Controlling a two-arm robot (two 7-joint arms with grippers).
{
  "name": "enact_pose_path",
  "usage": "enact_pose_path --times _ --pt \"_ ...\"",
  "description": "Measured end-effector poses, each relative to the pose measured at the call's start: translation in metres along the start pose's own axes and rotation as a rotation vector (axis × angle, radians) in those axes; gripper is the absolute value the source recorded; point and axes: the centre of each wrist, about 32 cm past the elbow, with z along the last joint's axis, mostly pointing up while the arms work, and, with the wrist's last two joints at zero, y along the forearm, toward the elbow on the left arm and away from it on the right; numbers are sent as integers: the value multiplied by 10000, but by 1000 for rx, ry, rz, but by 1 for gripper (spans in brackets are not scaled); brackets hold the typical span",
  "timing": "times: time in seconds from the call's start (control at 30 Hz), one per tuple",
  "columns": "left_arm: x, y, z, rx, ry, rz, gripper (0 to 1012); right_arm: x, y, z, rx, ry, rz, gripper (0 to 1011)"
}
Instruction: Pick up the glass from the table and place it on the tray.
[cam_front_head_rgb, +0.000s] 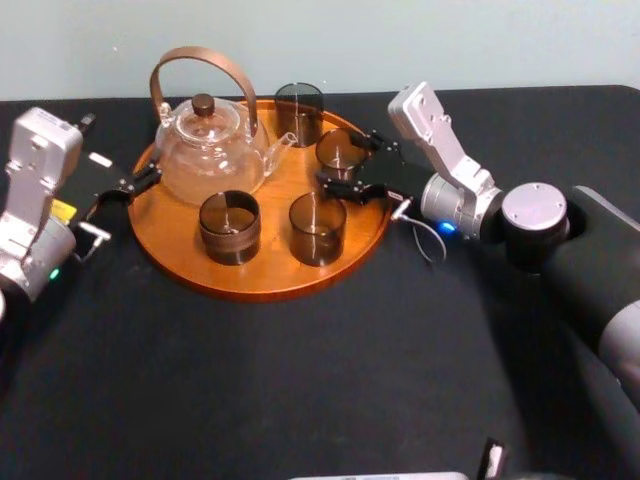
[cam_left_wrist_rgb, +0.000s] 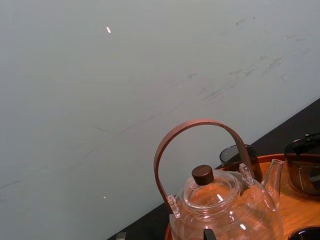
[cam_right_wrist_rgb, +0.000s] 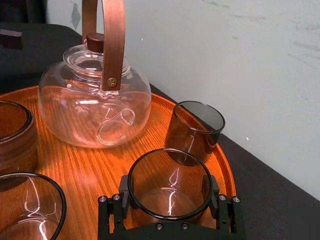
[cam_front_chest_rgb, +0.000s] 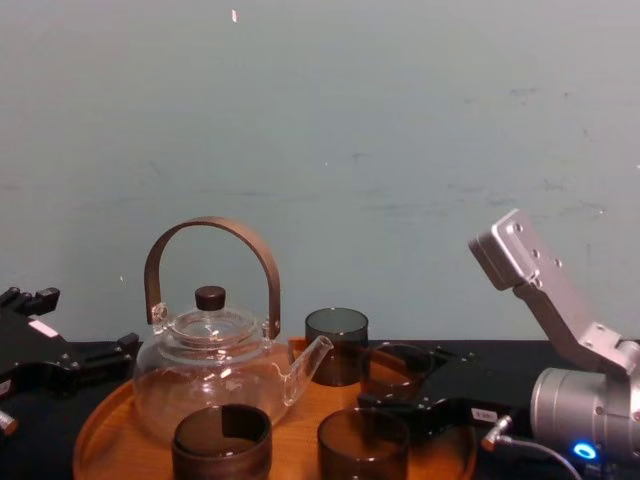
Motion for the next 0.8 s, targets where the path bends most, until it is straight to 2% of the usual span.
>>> enact_pose_path --times 0.3,0.5,0.8 --pt "0 0 0 0 0 0 1001 -2 1 1 -2 2 -2 908" --pt "0 0 0 0 0 0 1001 -3 -2 -4 -6 1 -1 1002" --pt "0 0 0 0 0 0 1001 -4 -9 -12 -5 3 1 1002"
